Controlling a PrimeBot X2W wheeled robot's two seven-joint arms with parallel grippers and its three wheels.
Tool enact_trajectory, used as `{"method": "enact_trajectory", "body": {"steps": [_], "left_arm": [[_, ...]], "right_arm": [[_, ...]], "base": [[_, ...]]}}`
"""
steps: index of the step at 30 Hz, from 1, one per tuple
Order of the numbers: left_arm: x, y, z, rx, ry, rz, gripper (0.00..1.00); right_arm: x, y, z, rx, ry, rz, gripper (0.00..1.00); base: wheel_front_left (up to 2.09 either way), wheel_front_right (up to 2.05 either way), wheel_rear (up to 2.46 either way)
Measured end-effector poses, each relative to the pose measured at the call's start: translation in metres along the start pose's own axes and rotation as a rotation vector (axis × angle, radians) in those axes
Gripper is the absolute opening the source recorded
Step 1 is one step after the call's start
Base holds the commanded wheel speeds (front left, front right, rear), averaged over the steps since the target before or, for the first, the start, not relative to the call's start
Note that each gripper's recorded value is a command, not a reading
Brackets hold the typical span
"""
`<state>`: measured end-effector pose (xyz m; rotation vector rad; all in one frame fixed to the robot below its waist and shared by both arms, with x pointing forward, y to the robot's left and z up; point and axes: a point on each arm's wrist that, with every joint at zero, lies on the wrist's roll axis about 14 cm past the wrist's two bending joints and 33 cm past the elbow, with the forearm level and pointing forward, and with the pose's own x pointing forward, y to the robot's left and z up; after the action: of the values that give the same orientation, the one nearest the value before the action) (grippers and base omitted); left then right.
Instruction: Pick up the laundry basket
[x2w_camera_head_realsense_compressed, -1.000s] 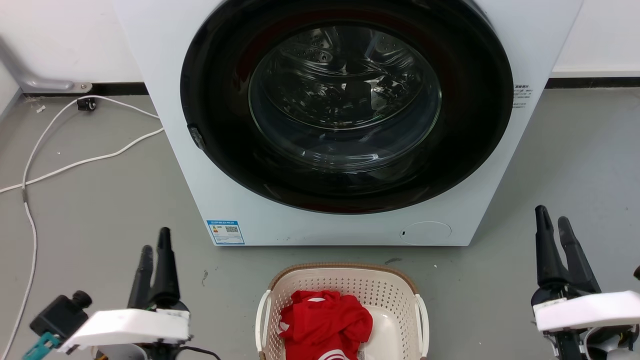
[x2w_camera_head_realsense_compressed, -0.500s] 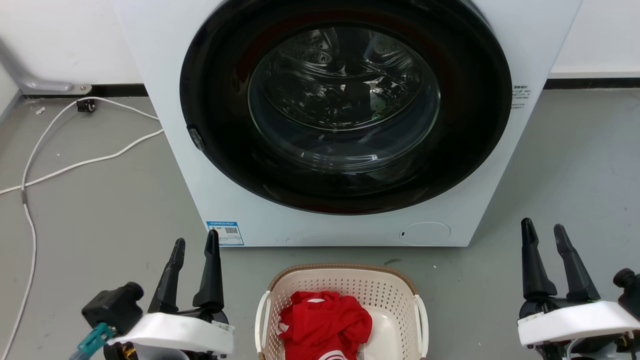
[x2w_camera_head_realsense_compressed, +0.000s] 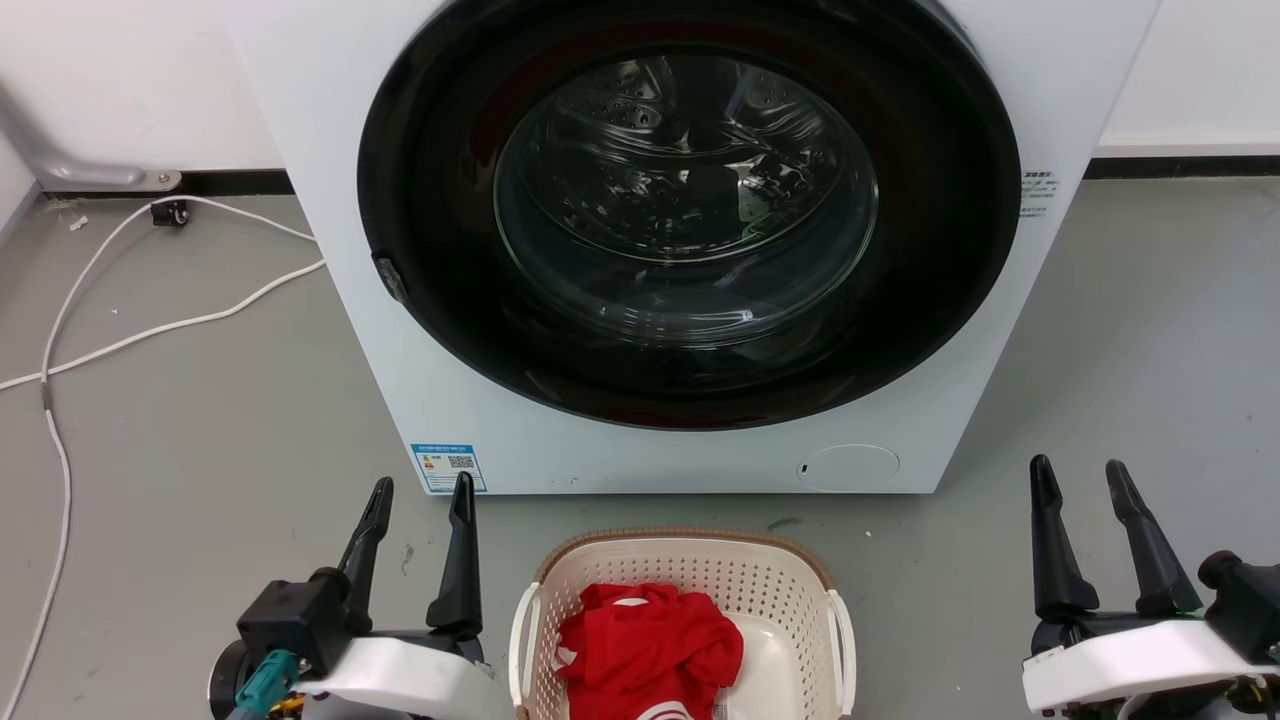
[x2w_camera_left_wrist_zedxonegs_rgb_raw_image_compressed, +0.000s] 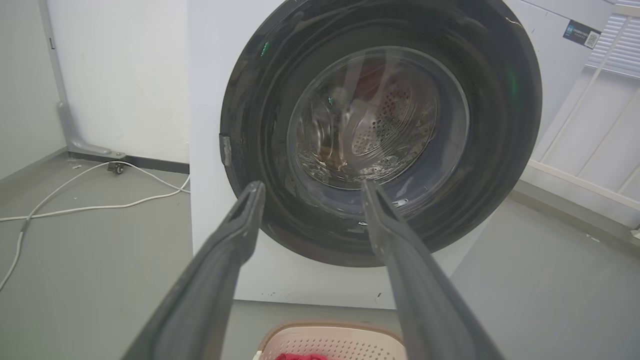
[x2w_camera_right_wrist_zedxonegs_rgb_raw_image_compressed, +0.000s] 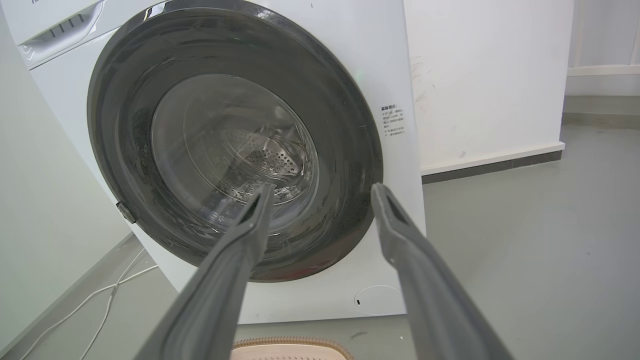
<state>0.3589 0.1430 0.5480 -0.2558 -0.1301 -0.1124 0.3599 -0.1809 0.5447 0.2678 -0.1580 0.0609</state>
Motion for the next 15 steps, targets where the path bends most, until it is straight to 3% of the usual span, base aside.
{"method": "enact_trajectory", "body": {"steps": [8,9,15], "left_arm": [[-0.003,-0.010,-0.003,0.097,0.000,-0.043,1.00],[-0.006,-0.015,-0.011,0.173,0.020,-0.086,1.00],[-0.010,-0.023,-0.021,0.217,0.040,-0.114,1.00]], "right_arm": [[-0.002,0.003,-0.002,-0.076,0.001,0.017,1.00],[-0.003,0.006,-0.004,-0.102,0.005,0.029,1.00],[-0.006,0.008,-0.009,-0.160,0.017,0.042,1.00]], "base": [[0.00,0.00,0.00],[0.00,0.00,0.00],[0.00,0.00,0.00]]}}
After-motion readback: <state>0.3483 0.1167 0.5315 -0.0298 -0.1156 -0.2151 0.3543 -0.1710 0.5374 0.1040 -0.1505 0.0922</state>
